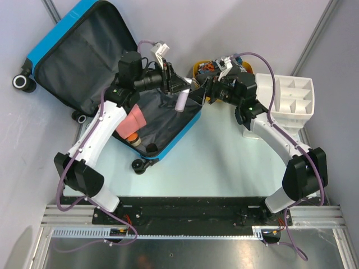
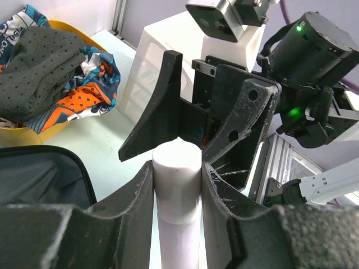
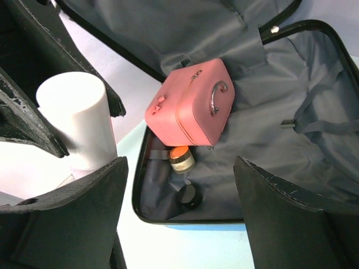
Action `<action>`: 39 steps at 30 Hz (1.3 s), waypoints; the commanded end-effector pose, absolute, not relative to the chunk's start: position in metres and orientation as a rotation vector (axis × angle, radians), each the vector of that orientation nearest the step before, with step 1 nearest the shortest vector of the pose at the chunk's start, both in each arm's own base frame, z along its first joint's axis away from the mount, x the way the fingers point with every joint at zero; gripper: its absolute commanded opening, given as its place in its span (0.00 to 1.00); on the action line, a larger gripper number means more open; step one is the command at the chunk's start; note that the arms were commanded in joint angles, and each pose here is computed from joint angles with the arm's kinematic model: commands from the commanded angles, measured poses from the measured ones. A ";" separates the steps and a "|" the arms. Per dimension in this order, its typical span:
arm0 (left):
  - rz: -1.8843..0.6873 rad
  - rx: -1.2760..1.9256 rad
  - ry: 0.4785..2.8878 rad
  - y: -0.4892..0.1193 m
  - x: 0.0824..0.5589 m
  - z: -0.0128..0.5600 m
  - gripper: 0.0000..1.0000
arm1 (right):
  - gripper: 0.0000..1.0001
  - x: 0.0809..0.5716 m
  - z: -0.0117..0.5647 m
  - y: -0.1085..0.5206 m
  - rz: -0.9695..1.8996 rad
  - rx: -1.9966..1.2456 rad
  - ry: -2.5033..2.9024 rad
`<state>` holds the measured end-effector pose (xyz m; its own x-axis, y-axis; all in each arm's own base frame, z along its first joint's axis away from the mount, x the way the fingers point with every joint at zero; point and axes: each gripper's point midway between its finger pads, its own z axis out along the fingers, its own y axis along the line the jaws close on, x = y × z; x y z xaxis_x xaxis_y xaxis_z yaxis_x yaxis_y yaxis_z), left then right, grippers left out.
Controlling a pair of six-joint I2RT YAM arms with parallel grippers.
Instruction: Open, take out, and arrange the luggage
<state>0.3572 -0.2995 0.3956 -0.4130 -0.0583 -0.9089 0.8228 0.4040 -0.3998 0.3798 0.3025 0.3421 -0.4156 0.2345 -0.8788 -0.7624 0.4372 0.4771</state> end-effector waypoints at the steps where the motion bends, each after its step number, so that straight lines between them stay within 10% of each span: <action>1: -1.197 0.716 1.608 -0.302 0.334 0.422 0.00 | 0.81 0.358 0.380 0.314 1.289 -0.564 1.493; 23: -1.229 0.654 1.642 -0.307 0.345 0.413 0.00 | 0.92 0.348 0.375 0.300 1.339 -0.602 1.546; 39: -1.249 0.642 1.657 -0.309 0.344 0.407 0.00 | 0.67 0.360 0.383 0.325 1.439 -0.541 1.486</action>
<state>0.3529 -0.3042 0.3912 -0.4462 -0.0959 -0.8898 0.8052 0.3910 -0.4459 0.3542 0.3227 0.3568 -0.4936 0.2378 -0.8365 -0.8114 0.2203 0.5414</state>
